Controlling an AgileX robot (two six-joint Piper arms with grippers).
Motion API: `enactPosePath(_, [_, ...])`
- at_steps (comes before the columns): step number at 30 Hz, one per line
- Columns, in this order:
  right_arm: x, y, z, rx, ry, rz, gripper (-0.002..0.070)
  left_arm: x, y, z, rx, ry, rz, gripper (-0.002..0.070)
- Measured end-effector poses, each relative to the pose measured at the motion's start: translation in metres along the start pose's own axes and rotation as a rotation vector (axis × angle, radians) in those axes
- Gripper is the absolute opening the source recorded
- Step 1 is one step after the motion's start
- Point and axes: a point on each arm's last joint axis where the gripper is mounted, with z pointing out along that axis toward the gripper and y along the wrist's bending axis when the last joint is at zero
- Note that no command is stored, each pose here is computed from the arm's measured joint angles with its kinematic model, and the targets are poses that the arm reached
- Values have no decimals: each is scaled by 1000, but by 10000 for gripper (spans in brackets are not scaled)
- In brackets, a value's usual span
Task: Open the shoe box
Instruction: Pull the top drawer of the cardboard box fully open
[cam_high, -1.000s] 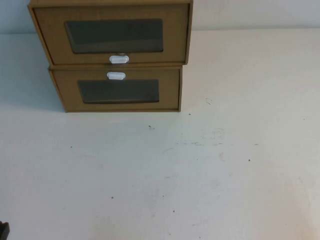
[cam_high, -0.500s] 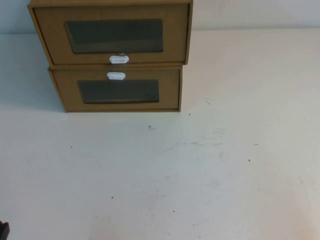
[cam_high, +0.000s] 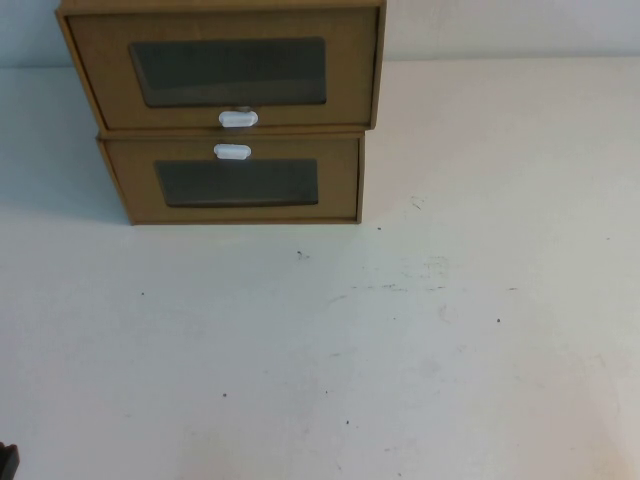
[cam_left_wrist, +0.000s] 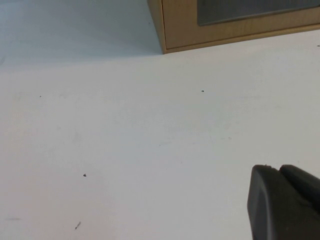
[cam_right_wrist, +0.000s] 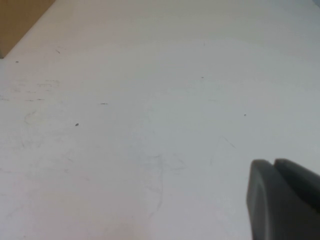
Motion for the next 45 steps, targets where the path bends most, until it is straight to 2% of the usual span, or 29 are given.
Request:
enactPosePath(6, [0,0,0,0,0,0,-14,0,0,0,-2,-2,3,-5])
enactPosePath(9, [0,0,0,0,0,0,-14,-3,-1,0,10,-28,-50,-5])
enactPosePath(19, [0,0,0,0,0,0,-14,-19,-5,-2,107,-193,-545,-5])
enactPosePath(25, [0,0,0,0,0,0,-14,-24,-2,-3,108,-254,-625,-5])
enactPosePath(30, [0,0,0,0,0,0,-14,-26,-3,-4,123,-236,-645,-5])
enactPosePath(33, [0,0,0,0,0,0,-14,-42,-6,-9,155,-174,-628,-5])
enactPosePath(36, [0,0,0,0,0,0,-14,-68,-8,-11,177,-59,-577,-5])
enactPosePath(40, [0,0,0,0,0,0,-14,-115,-7,-5,210,103,-439,-5])
enactPosePath(45, [0,0,0,0,0,0,-14,-186,-3,16,261,172,-250,-5])
